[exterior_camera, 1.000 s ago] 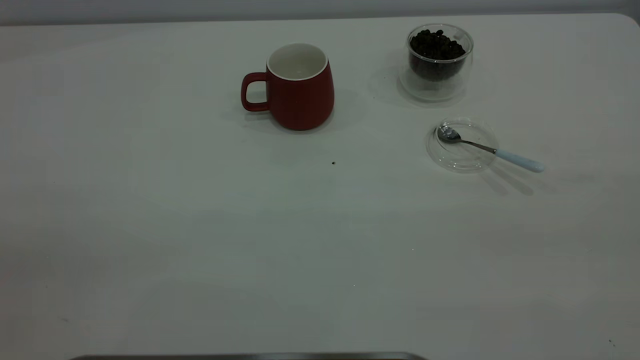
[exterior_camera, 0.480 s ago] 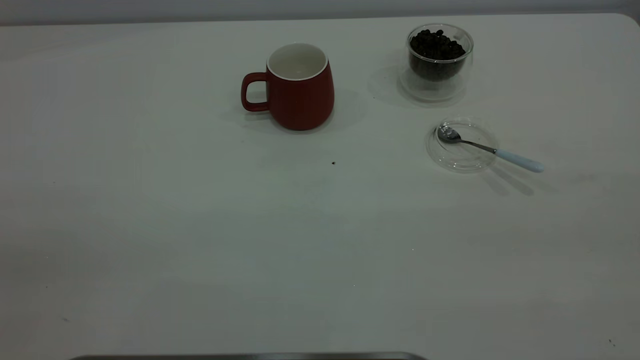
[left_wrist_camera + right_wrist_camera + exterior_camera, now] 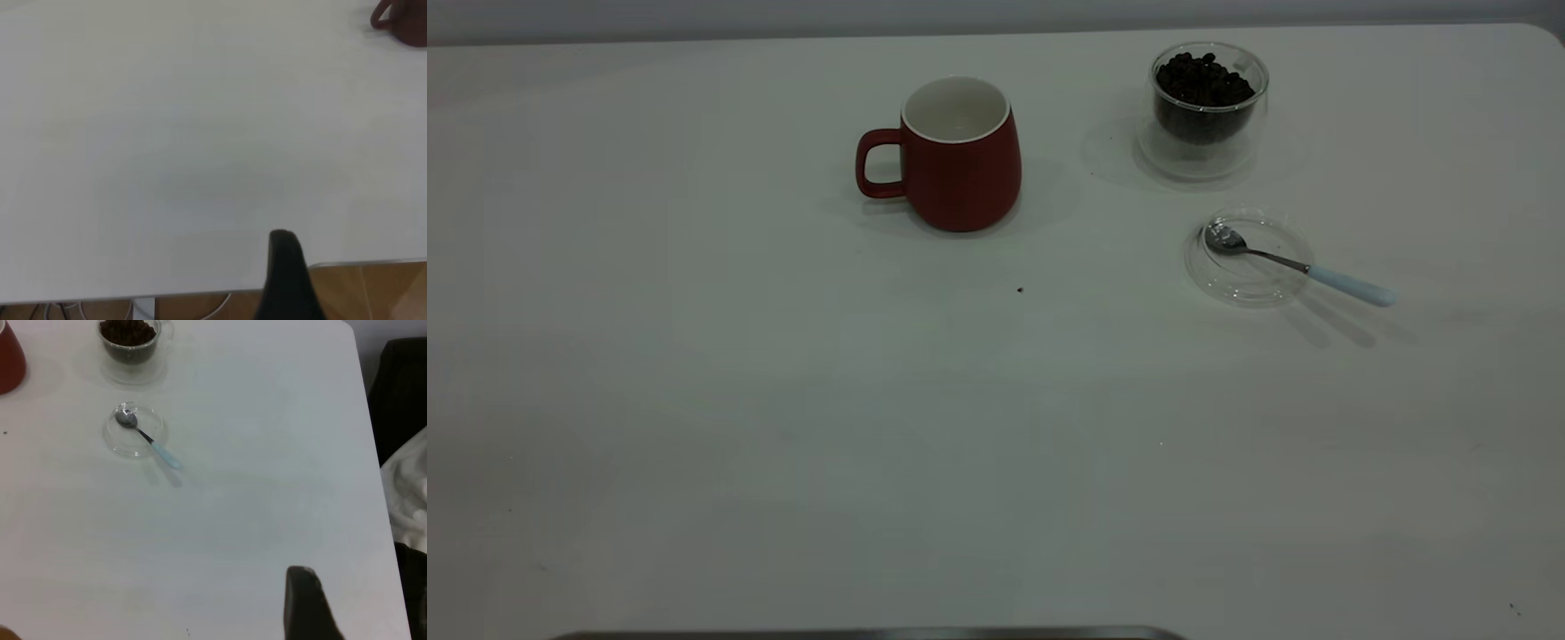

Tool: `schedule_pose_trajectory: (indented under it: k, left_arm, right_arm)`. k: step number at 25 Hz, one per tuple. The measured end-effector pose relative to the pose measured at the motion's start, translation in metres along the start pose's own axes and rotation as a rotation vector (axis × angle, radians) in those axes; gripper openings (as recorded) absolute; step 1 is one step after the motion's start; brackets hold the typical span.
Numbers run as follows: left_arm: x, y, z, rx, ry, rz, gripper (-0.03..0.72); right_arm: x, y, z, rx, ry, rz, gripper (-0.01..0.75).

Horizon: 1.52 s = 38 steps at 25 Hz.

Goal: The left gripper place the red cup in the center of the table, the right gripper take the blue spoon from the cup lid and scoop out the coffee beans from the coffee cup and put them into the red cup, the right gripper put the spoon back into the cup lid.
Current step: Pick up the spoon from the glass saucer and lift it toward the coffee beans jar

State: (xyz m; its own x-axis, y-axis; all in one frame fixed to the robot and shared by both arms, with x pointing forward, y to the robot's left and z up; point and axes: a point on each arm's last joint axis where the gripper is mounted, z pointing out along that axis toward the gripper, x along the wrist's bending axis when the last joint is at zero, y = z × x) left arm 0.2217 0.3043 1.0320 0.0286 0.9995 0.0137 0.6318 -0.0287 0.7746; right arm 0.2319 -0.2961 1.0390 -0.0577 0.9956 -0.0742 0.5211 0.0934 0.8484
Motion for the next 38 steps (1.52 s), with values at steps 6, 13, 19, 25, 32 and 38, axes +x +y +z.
schedule_pose_trajectory:
  k: [6, 13, 19, 25, 32, 38]
  left_arm:
    - [0.0, 0.0, 0.0, 0.0, 0.0, 0.001, 0.587]
    - [0.0, 0.0, 0.0, 0.0, 0.0, 0.001, 0.587]
    - [0.0, 0.0, 0.0, -0.001, 0.0, 0.001, 0.587]
    - [0.0, 0.0, 0.0, -0.001, 0.0, 0.001, 0.587]
    - [0.001, 0.0, 0.0, -0.001, 0.007, 0.003, 0.587]
    - [0.001, 0.0, 0.0, -0.001, 0.007, 0.003, 0.587]
  right_arm:
    - [0.0, 0.0, 0.0, -0.001, 0.005, 0.002, 0.435]
    - [0.005, 0.019, 0.0, -0.013, 0.071, 0.084, 0.443]
    - [0.013, 0.068, 0.053, 0.118, 0.234, 0.288, 0.528]
    - [0.02, 0.09, 0.138, 0.269, 0.348, 0.452, 0.579]
    - [0.028, 0.071, 0.229, 0.445, 0.41, 0.625, 0.579]
    - [0.03, 0.037, 0.285, 0.535, 0.404, 0.74, 0.579]
